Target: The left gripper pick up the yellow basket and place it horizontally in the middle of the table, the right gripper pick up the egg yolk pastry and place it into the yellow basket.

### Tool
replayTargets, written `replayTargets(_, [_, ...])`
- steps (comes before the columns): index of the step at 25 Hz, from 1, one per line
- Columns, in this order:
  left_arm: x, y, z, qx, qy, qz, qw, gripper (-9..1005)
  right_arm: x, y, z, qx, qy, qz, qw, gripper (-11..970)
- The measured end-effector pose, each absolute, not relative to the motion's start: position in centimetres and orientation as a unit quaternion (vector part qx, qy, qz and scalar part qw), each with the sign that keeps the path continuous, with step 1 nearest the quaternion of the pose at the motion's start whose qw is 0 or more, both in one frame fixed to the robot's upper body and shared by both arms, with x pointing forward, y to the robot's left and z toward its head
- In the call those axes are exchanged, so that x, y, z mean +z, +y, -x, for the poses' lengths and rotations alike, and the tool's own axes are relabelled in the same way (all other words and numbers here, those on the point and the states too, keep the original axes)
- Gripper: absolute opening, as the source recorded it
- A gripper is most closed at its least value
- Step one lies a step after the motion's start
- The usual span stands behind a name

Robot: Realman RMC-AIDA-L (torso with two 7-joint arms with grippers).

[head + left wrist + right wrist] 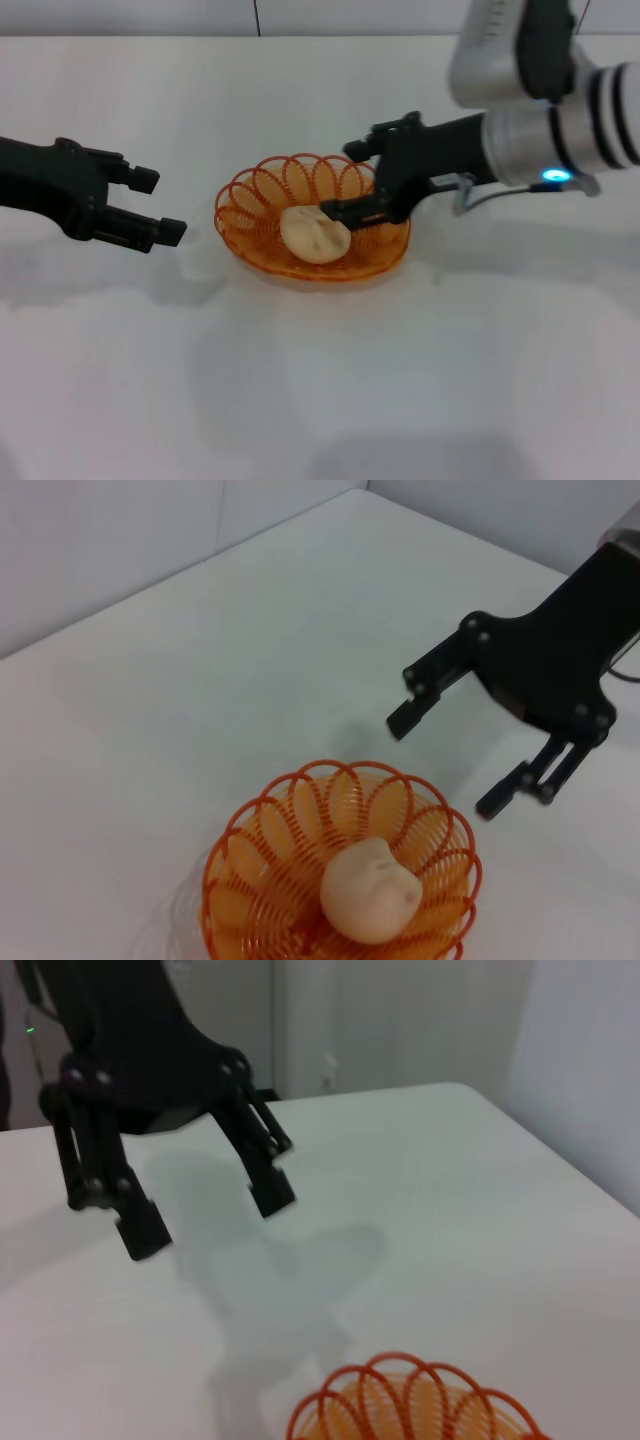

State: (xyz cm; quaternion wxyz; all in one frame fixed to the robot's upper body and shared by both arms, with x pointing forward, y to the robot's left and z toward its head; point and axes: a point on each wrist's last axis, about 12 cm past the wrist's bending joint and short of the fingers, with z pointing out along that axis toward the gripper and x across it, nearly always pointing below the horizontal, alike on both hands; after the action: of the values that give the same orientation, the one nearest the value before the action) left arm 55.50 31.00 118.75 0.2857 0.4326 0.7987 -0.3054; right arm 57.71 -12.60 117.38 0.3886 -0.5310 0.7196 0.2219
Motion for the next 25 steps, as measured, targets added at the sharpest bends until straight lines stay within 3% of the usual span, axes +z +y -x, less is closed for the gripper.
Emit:
replayTargets(6, [118.4, 31.9, -54.7, -0.305, 0.794, -0.441, 0.285, 861, 117.4, -15.6, -56.1, 0.228, 0.731, 0.515, 0.385, 766])
replayTargets(12, [117.9, 32.9, -53.8, -0.305, 0.791, -0.445, 0.287, 861, 117.3, -17.5, -54.3, 0.238, 0.732, 0.522, 0.368, 830])
replayTargets(25, [118.5, 33.6, -52.9, -0.328, 0.752, -0.465, 0.332, 861, 117.3, -18.2, -52.8, 0.266, 0.710, 0.538, 0.367, 830])
